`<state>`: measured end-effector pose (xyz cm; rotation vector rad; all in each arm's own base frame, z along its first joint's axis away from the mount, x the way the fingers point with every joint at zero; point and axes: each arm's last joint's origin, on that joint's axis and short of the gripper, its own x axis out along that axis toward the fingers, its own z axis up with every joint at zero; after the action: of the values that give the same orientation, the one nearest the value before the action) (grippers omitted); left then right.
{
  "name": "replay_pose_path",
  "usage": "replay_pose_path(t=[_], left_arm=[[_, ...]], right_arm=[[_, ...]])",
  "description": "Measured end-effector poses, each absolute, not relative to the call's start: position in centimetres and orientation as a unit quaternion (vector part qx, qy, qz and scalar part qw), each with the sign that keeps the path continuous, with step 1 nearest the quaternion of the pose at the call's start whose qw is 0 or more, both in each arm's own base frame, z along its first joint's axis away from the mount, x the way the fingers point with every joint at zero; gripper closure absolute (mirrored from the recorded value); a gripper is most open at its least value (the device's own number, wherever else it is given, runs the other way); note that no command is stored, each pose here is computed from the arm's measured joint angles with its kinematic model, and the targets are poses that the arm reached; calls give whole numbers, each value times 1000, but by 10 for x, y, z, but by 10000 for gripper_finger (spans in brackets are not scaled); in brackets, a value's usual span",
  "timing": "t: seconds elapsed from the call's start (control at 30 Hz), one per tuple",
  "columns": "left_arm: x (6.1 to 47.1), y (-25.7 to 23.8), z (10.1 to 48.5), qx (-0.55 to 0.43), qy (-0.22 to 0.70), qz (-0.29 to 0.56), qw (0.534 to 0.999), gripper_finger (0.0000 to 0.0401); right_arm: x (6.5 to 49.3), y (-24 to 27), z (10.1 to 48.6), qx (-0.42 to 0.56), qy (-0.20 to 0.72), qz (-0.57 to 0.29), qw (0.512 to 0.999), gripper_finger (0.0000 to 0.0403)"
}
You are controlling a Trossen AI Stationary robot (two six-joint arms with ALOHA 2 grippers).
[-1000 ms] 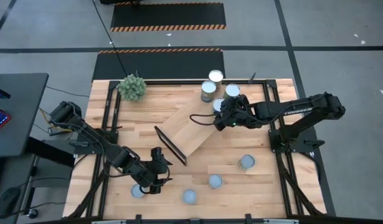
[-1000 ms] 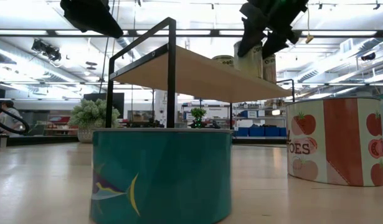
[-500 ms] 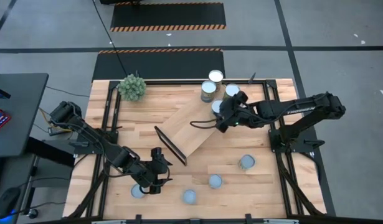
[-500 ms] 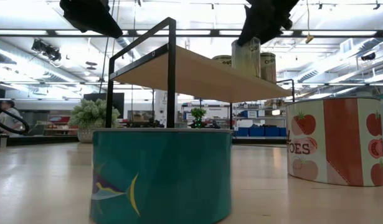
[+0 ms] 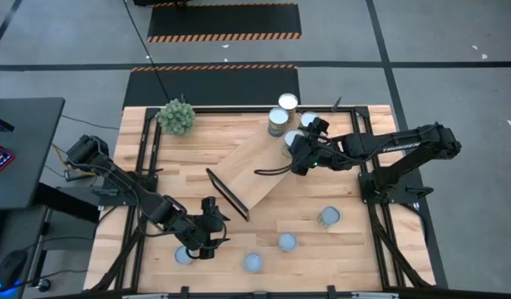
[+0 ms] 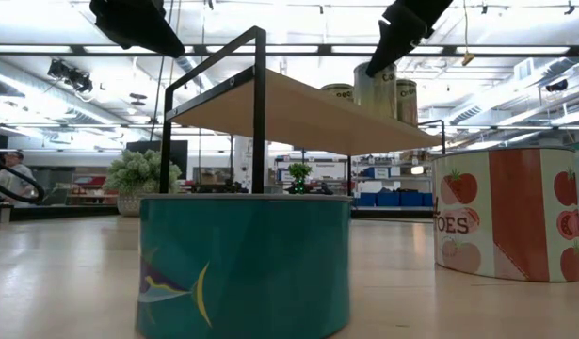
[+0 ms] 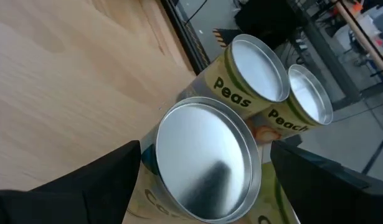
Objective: Pick and place cans onto a shelf
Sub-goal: Put the canned carrots on the shelf, then put the small canned peas can on the shelf
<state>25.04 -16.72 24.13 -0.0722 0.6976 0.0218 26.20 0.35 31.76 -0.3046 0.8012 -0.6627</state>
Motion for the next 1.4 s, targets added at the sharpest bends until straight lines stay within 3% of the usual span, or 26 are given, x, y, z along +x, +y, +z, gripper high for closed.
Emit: replay_pose_path(t=[0.57, 0.97, 1.4], left_arm=[[250, -167, 241, -37, 343, 9, 939, 109], [240, -157, 260, -99, 343, -3, 934, 109], [220, -152, 263, -172, 441, -57, 879, 109]], right_arm=[[263, -11, 320, -145, 388, -329, 849, 48], [270, 28, 349, -102, 300, -274, 908, 49], [283, 86, 322, -58, 308, -215, 925, 49]])
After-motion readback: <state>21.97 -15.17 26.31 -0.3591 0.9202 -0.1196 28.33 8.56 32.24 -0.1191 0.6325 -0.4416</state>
